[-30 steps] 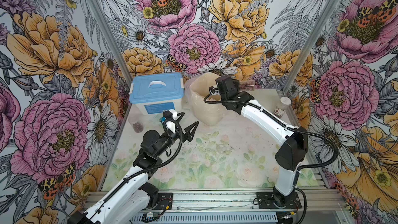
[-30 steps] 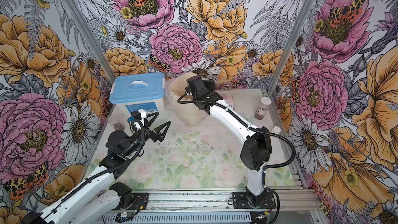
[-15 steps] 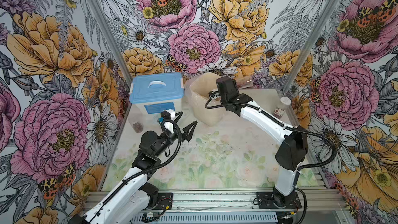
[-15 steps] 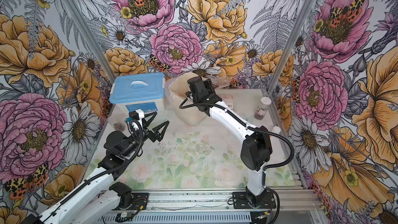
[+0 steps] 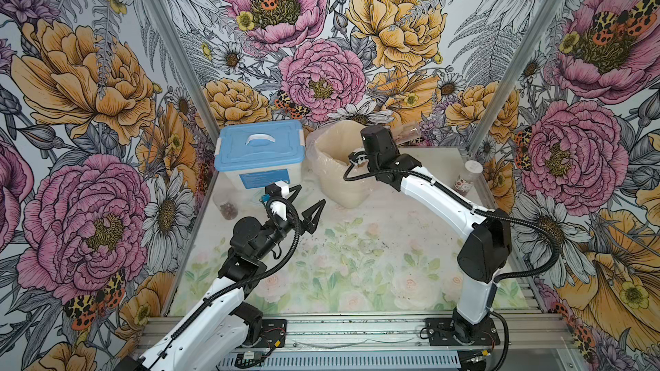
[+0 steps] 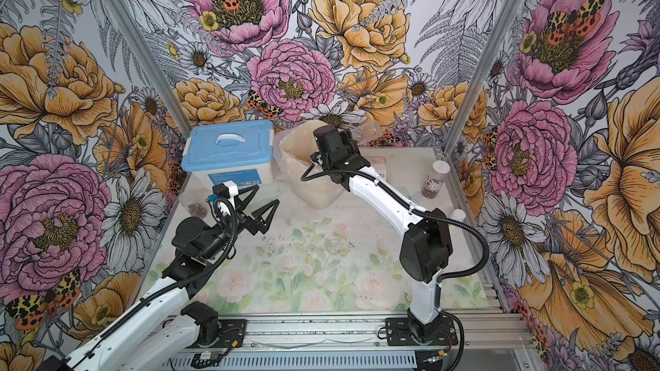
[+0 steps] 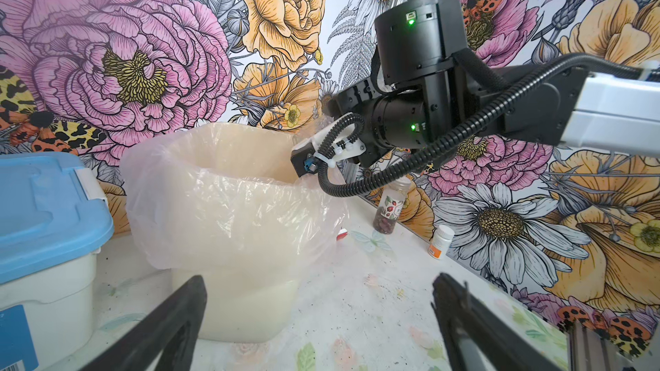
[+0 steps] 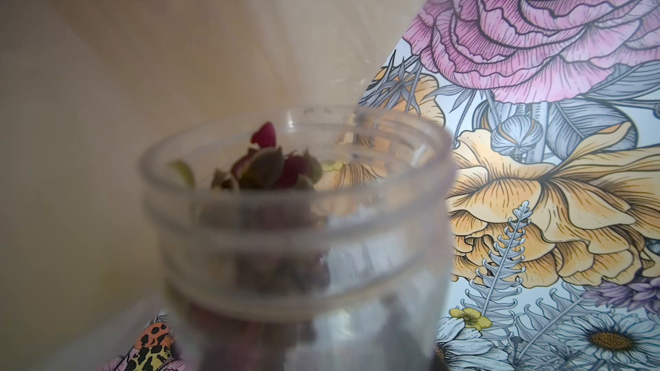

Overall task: Empty the moldy dried flower tea in the jars
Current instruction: Pour the moldy dried flower tea into the trash bin.

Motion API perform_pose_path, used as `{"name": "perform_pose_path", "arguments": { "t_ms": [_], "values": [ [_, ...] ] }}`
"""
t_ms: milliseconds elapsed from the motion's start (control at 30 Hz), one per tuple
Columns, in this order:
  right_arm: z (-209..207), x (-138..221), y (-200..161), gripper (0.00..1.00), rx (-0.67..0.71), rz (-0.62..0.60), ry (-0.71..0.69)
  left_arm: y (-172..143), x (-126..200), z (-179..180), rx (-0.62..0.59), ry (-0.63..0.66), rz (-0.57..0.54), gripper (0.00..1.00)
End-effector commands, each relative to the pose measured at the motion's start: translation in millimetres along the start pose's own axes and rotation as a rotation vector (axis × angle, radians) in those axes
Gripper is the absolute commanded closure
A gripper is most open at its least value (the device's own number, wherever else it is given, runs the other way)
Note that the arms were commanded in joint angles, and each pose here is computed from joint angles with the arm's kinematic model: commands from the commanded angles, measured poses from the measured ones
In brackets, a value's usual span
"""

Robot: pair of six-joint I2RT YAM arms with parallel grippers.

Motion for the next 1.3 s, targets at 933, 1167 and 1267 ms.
{"name": "perform_pose_path", "arguments": {
  "t_ms": [933, 1167, 1267],
  "values": [
    [-21, 3, -9, 1.0, -0.022, -0.032, -0.029, -4, 7, 6, 0.018, 0.04, -0.025, 0.01],
    [-14, -2, -4, 1.0, -0.008, -0.044, -0.008, -5, 7, 7, 0.02, 0.047, -0.023, 0.01],
    [-9, -3, -2, 1.0, 0.002, -0.053, 0.001, -5, 7, 7, 0.019, 0.048, -0.024, 0.01]
  ]
}}
Point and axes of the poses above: each gripper's point midway between its finger pads, its own x axis back along the fingers, its own z axis along the line the jaws close on, y = z × x, the point moved 10 cm from there along x, back along the fingers, and after that the axes turned 14 degrees about -x, right-handed, at the moved point
